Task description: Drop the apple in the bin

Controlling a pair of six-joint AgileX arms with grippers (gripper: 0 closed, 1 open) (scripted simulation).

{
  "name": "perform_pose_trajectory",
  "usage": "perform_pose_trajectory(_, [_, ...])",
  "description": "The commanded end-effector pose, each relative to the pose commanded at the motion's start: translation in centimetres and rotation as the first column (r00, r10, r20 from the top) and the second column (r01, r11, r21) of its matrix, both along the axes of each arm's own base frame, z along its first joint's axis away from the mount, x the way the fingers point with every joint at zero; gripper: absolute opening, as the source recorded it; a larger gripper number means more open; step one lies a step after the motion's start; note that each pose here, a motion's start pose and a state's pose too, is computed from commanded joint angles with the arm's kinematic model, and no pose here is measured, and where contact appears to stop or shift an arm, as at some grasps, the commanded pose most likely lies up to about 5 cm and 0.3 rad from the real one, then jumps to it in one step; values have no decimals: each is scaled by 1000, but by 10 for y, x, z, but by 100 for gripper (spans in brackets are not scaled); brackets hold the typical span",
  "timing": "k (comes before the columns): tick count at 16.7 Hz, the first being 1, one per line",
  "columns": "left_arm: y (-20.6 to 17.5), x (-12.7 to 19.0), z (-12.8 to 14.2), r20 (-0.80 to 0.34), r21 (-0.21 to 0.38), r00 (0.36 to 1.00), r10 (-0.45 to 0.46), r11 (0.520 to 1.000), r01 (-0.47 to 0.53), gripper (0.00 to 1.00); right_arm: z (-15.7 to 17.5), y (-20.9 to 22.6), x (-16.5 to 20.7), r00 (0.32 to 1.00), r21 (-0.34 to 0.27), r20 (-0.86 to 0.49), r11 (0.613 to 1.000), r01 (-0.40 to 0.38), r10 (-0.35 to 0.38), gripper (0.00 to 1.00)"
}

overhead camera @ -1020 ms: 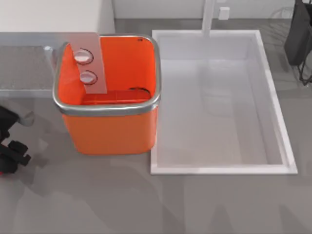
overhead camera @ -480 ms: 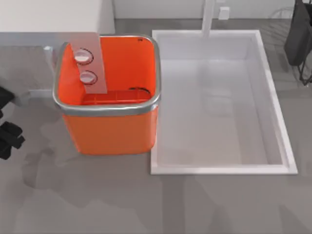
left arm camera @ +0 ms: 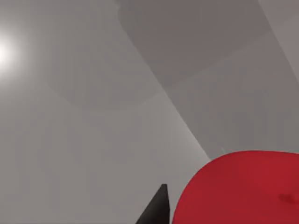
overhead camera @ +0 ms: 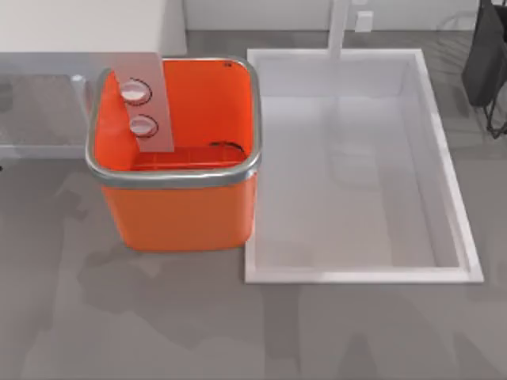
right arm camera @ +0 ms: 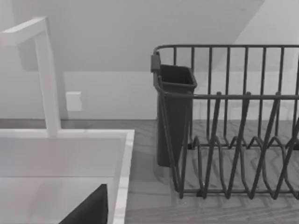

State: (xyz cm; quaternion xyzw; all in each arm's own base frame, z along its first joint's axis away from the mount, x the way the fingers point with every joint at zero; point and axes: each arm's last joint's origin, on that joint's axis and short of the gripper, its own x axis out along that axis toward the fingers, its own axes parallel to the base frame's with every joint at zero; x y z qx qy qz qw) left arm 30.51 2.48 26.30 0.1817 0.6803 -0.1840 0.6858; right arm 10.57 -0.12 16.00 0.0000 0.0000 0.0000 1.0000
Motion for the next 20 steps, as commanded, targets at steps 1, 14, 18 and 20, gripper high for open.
perform_pose_trajectory(1, [0, 0, 1, 3, 0, 1000, 1, 1000, -1, 0, 0, 0, 0, 1000, 0, 0, 1000, 0, 0, 100])
perform_pose_trajectory(14, [-62, 43, 68, 213, -52, 963, 166, 986, -159, 0, 0, 0, 0, 1000, 0, 0, 1000, 0, 0, 100])
perform_pose_trajectory(18, [-118, 70, 77, 181, -95, 943, 279, 959, -266, 0, 0, 0, 0, 1000, 0, 0, 1000, 0, 0, 100])
perform_pose_trajectory(20, [-150, 78, 74, 149, -99, 934, 324, 945, -312, 0, 0, 0, 0, 1000, 0, 0, 1000, 0, 0, 100])
